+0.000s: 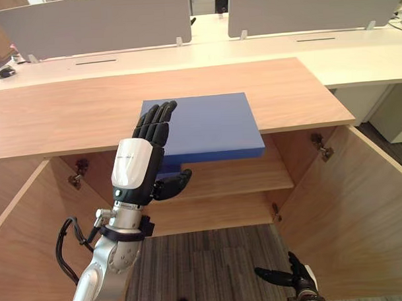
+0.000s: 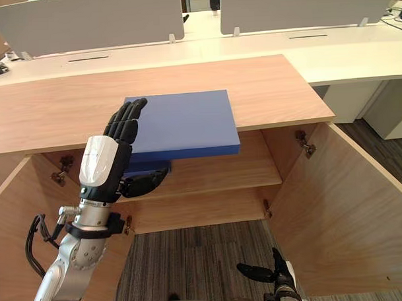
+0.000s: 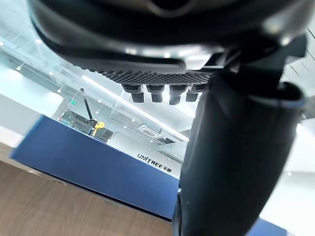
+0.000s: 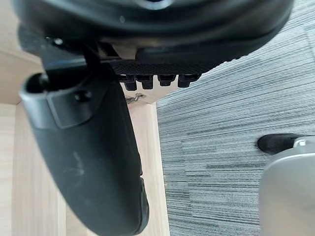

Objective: Walk over to the cabinet, pick up the folder, carry it to the office cabinet, place the folder inside the office cabinet, then close the office cabinet door

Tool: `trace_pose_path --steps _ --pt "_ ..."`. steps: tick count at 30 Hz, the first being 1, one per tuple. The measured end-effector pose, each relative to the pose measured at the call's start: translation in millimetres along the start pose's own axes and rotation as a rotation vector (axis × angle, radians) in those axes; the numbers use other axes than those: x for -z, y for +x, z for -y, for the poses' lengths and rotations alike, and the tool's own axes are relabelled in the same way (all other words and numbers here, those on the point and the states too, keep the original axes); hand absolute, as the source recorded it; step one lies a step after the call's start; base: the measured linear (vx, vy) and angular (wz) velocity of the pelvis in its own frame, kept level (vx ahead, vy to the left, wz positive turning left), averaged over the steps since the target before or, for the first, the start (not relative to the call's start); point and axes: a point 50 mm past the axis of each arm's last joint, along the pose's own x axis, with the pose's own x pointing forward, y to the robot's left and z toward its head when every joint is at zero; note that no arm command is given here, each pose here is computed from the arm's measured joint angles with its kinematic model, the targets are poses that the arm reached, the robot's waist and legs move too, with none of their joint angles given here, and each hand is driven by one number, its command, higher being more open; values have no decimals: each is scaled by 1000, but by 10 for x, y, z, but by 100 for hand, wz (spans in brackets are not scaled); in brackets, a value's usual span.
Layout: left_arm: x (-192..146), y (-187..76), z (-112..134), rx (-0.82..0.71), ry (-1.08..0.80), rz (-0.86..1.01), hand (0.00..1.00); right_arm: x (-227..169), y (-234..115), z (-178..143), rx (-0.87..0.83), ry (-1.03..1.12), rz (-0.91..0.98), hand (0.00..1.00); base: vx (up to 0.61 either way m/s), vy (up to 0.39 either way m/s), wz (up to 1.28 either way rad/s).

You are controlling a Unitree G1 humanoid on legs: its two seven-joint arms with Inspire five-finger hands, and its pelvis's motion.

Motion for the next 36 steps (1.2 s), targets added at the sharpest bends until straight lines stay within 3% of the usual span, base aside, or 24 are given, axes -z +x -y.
trace_pose_path --steps 3,4,10,19,24,31,36 --pt "65 39 55 22 55 -20 100 10 -5 0 -3 0 -3 100 -9 0 -17" --pt "75 47 66 26 63 -24 0 11 -5 0 -4 0 -3 100 -19 -6 -9" --pt "264 71 218 121 135 -67 0 -9 2 -16 -19 5 3 100 -4 -1 -1" --pt "156 299 -6 -16 152 17 0 -99 8 -16 -20 20 41 100 -2 -4 -1" --pt "-38 243 -23 -38 98 78 0 -386 4 -43 -27 136 163 100 -22 -5 -7" --pt "-546 -21 -78 -131 -314 122 0 -1175 -218 -204 -112 381 531 100 -8 -1 -1" --pt "-590 -119 -180 -190 -644 58 0 -1720 -570 -202 -185 549 815 100 0 -2 -1"
